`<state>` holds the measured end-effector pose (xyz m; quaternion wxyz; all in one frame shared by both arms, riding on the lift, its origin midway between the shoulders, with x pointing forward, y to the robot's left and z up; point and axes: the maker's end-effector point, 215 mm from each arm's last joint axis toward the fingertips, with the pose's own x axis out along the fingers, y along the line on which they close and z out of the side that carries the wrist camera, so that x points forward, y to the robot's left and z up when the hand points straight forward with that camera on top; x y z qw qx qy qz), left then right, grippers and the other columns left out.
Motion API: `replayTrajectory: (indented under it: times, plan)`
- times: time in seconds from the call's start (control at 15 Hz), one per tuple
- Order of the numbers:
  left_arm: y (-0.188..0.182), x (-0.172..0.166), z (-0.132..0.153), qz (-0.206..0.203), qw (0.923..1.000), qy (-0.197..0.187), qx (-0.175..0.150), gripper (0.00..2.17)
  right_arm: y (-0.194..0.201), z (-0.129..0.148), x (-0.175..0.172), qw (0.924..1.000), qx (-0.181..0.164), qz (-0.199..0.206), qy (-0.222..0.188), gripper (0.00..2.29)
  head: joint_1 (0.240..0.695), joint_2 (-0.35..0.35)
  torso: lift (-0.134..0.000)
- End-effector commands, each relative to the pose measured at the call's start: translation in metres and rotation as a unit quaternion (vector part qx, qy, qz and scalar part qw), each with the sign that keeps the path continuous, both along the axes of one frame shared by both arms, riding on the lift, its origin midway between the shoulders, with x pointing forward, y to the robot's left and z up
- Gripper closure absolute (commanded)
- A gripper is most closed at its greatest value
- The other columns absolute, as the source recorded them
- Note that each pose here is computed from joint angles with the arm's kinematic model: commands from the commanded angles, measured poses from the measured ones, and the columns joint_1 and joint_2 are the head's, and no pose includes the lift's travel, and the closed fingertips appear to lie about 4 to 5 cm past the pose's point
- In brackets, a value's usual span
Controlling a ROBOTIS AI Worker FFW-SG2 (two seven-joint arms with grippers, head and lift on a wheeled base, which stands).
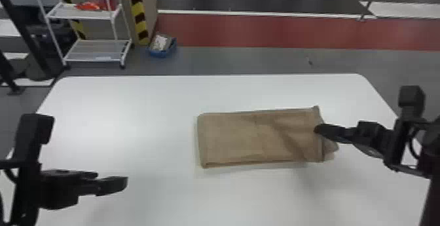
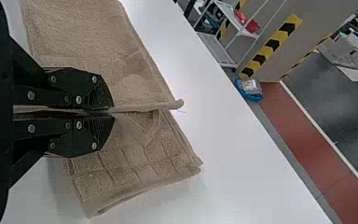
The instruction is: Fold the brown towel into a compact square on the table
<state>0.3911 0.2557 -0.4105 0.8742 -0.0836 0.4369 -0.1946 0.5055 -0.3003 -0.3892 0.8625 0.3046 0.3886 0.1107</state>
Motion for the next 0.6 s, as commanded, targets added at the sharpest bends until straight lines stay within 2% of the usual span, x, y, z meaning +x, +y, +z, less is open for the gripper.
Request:
replayTrajectory:
  times: [0.0, 0.2, 0.27, 0.53]
  plan:
    - [0.000, -0.002, -0.002, 0.000, 1.0000, 0.001, 0.001, 0.09, 0.001, 0.004, 0.006, 1.0000, 0.003, -0.001, -0.002, 1.06, 0.695, -0.055, -0.125]
    - [0.005, -0.003, -0.002, 0.005, 1.0000, 0.002, 0.002, 0.09, -0.004, 0.038, 0.029, 0.9994, 0.005, -0.007, -0.034, 1.06, 0.695, -0.055, -0.125]
    - [0.005, -0.004, -0.003, 0.005, 1.0000, 0.003, 0.001, 0.09, -0.007, 0.041, 0.031, 0.9993, 0.001, -0.008, -0.037, 1.06, 0.695, -0.054, -0.125]
    - [0.006, -0.005, -0.007, 0.005, 1.0000, 0.006, 0.006, 0.09, -0.016, 0.020, 0.023, 0.9998, 0.005, -0.016, -0.011, 1.06, 0.695, -0.065, -0.125]
